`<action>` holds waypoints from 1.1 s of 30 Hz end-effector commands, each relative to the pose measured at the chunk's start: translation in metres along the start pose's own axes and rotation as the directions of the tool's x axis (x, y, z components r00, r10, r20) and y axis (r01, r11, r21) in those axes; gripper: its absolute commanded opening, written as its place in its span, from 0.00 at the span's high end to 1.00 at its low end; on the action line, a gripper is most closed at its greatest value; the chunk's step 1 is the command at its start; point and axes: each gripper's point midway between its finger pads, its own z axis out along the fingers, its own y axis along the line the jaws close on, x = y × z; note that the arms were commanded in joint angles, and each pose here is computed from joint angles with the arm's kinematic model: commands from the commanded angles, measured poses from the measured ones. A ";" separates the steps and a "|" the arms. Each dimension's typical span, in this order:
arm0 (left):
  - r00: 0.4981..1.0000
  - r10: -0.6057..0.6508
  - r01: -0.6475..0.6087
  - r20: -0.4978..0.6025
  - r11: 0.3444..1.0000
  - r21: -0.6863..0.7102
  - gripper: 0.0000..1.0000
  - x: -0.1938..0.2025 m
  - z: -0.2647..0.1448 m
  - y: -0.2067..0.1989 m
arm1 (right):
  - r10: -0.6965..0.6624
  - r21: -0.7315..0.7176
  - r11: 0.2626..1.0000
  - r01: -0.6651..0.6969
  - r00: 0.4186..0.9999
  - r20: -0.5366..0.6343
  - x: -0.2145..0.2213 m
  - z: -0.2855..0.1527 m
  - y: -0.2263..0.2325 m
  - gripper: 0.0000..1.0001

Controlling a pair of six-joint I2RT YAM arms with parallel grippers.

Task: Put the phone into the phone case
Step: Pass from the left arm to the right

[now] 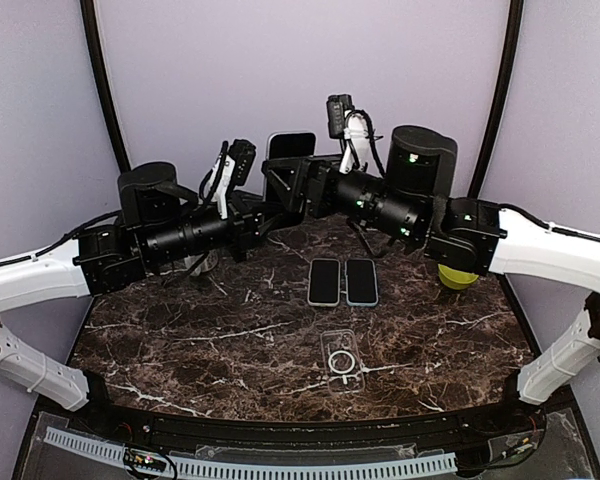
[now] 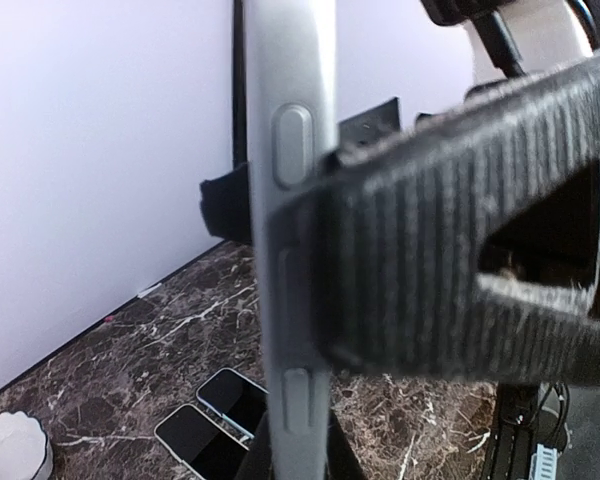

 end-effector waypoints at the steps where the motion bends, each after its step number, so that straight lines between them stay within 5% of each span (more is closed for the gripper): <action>1: 0.993 -0.005 0.014 0.122 0.997 -0.077 1.00 -0.031 -0.011 0.013 | 0.040 0.143 0.989 -0.044 0.999 0.024 -0.004 0.015 -0.017 0.20; 9: 0.993 -0.005 0.016 0.116 0.996 -0.088 1.00 -0.028 -0.010 0.015 | 0.060 0.180 0.982 -0.055 0.998 -0.022 0.015 0.026 -0.023 0.20; 14: 0.993 -0.003 0.014 0.119 0.995 -0.098 1.00 -0.027 -0.010 0.017 | 0.070 0.229 0.972 -0.052 0.995 -0.074 0.031 0.036 -0.030 0.07; 18: 0.993 0.003 0.009 0.115 0.994 -0.111 1.00 -0.026 -0.011 0.019 | 0.072 0.252 0.967 -0.051 0.994 -0.079 0.034 0.037 -0.034 0.08; 24: 0.994 0.005 0.010 0.112 0.992 -0.129 1.00 -0.024 -0.012 0.022 | 0.073 0.262 0.964 -0.055 0.996 -0.058 0.031 0.033 -0.036 0.37; 29: 0.996 0.005 0.007 0.090 0.992 -0.128 1.00 -0.017 -0.010 0.022 | 0.056 0.288 0.957 -0.039 0.997 -0.051 0.026 0.027 -0.041 0.76; 31: 0.999 0.001 0.005 0.053 0.994 -0.109 0.79 -0.008 -0.009 0.019 | 0.047 0.303 0.953 -0.027 0.997 -0.057 0.024 0.023 -0.044 0.86; 32: 1.000 -0.005 0.008 0.031 0.996 -0.090 0.53 -0.002 -0.007 0.016 | 0.041 0.315 0.949 -0.019 0.997 -0.061 0.022 0.020 -0.047 0.89; 33: 1.000 -0.016 0.015 -0.013 0.996 -0.083 0.43 0.010 -0.007 0.015 | 0.033 0.333 0.943 -0.007 0.997 -0.073 0.022 0.017 -0.051 0.92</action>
